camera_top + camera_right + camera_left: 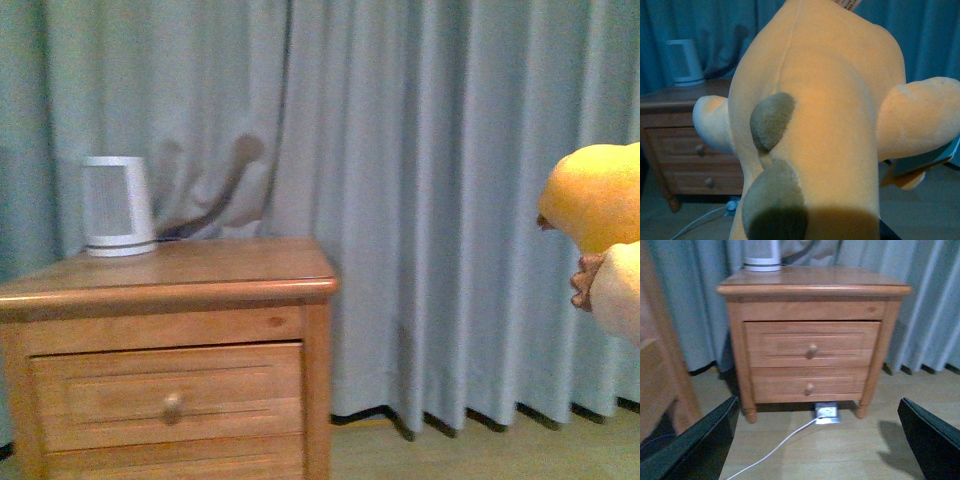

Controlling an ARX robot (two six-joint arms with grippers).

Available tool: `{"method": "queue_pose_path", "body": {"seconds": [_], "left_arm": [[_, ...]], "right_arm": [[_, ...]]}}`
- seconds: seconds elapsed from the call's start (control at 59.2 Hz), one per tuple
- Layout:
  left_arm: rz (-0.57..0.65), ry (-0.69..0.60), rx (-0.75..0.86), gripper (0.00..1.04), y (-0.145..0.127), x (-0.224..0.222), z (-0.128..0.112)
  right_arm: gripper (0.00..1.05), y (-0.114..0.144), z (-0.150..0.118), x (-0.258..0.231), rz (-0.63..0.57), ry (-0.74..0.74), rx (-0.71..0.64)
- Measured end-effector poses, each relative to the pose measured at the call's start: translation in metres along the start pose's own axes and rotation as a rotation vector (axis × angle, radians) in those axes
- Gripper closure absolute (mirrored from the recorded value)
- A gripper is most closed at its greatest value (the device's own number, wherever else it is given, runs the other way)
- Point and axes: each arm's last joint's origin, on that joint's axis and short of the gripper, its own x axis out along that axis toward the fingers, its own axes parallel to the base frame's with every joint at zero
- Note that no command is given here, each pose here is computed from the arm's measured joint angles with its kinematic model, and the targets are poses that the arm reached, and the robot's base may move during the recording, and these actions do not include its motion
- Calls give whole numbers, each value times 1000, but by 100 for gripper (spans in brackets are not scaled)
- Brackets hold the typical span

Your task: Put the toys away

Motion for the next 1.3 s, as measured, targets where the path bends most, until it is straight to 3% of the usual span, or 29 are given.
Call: {"method": "queue_pose_path", "body": {"seconds": [1.301], "left_arm": [[-4,0,0,6,0,0,0]], "right_arm": [[98,0,0,0,-3,0,0]]}}
